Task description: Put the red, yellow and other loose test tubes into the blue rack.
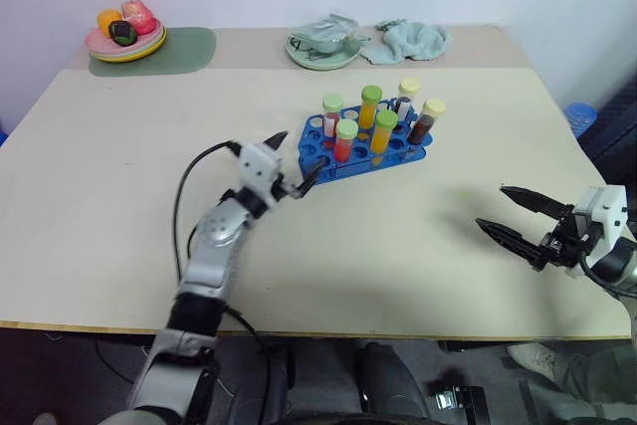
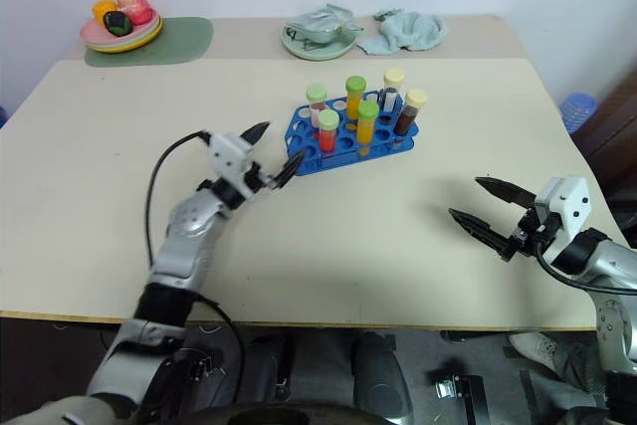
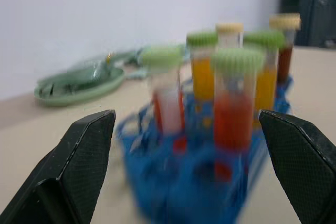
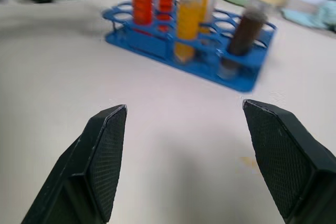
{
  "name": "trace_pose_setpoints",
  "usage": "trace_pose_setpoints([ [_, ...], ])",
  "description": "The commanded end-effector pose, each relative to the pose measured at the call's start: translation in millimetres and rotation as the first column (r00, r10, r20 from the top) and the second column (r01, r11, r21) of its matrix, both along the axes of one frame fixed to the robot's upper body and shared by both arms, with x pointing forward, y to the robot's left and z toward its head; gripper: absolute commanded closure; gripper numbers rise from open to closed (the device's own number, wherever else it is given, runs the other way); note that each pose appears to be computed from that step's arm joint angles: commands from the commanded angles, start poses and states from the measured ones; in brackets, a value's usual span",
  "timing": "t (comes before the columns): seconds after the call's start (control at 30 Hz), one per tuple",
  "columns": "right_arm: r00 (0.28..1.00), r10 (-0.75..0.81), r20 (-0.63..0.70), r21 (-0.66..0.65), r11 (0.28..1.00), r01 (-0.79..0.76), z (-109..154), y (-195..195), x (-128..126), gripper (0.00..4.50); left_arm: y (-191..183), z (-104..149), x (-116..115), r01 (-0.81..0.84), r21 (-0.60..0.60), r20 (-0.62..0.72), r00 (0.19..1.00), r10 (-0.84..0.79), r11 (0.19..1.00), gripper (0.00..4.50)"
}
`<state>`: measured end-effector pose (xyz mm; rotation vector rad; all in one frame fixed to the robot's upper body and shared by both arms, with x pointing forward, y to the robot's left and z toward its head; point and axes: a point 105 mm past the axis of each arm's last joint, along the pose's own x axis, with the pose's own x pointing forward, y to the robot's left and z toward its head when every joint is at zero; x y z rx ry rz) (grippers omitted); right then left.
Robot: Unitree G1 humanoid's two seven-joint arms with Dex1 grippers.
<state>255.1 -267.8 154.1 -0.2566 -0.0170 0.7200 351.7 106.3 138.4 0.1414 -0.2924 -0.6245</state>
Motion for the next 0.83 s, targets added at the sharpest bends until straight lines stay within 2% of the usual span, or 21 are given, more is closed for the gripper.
trace_pose_setpoints([
  [0.03, 0.999, -0.013, 0.051, 0.0, 1.0, 0.013, 7, -3, 3, 0.88, 26, 5, -17, -0.008, -0.003, 0.027, 1.0, 0.008, 1.0, 0.04],
  [0.23, 0.999, -0.04, 0.016, 0.029, 0.999, 0.04, -2, -13, 10, 0.88, 48, 3, -49, -0.023, -0.039, 0.0, 1.0, 0.023, 0.999, 0.04],
  [0.5, 0.997, -0.061, -0.038, 0.037, 0.997, 0.063, -13, -33, 12, 0.88, 54, 1, -81, -0.009, -0.046, -0.062, 0.998, 0.006, 0.999, 0.04],
  [0.67, 0.995, -0.014, -0.095, -0.028, 1.0, 0.011, -18, -37, 2, 0.88, 58, -5, -114, 0.107, 0.001, -0.147, 0.983, -0.106, 0.994, 0.04],
  [0.83, 0.994, -0.001, -0.105, -0.034, 0.999, -0.002, -8, -46, 0, 0.88, 62, -5, -122, 0.171, 0.04, -0.185, 0.969, -0.161, 0.984, 0.04],
])
